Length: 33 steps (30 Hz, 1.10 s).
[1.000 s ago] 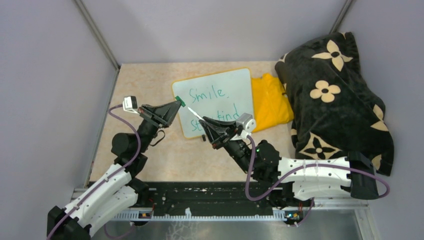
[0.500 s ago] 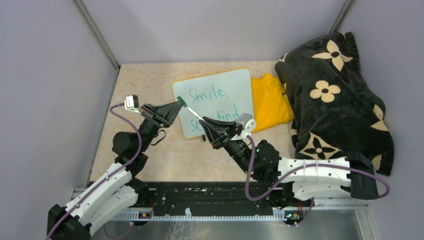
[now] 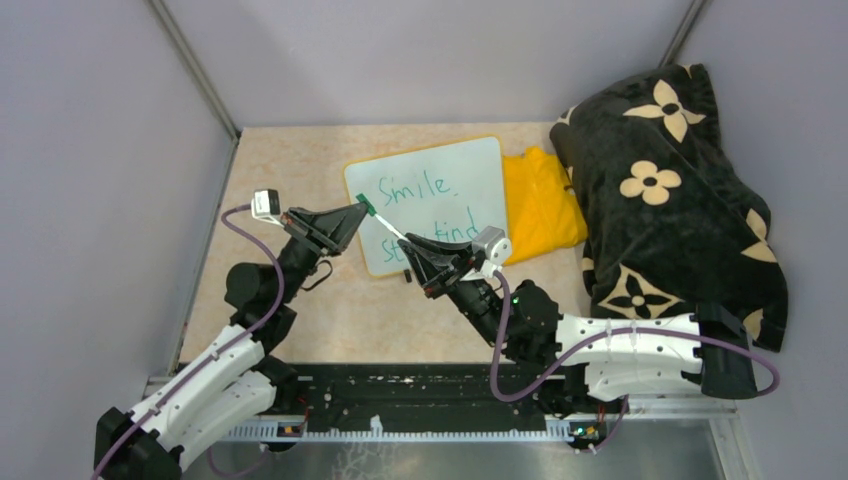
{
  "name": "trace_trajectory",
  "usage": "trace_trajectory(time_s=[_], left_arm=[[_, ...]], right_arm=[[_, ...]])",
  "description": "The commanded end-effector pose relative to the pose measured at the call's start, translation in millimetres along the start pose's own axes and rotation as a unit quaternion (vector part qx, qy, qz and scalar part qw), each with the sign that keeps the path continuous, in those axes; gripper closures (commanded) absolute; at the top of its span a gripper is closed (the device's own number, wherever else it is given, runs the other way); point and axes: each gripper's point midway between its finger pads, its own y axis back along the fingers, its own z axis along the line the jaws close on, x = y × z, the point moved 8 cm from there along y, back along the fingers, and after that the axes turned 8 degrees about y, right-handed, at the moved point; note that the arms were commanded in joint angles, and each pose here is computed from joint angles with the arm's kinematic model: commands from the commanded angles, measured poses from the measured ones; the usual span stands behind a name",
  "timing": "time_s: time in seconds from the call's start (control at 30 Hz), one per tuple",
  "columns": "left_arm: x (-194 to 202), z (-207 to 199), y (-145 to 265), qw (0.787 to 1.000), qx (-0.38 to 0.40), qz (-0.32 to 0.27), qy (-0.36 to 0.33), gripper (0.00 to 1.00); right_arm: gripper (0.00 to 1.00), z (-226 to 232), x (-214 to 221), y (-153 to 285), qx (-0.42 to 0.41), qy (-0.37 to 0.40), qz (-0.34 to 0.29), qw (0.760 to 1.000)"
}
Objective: Write a sentence on the whiteboard
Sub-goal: Close the whiteboard marker at the center of the board.
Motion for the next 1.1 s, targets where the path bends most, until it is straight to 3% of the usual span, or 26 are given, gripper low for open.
trace_trajectory(time_s=[0.0,0.57,1.07], left_arm=[[-0.7,-19.5,-3.6,0.999,0.040,0.008,0.002,1.00],[4.0,-20.1,-3.6,0.998,0.046,0.033,0.005,1.00],[8.5,-14.7,-10.0,0.994,0.065,0.060,0.057,1.00]], right_arm=[[1.00,3.9,-25.5,-7.8,-0.001,-0.028,-0.035,0.999],[1.00,3.0,-25.9,-8.4,0.005,-0.025,-0.039,0.999],[1.00,-0.2,-31.0,-13.0,0.026,-0.017,-0.067,0.997]])
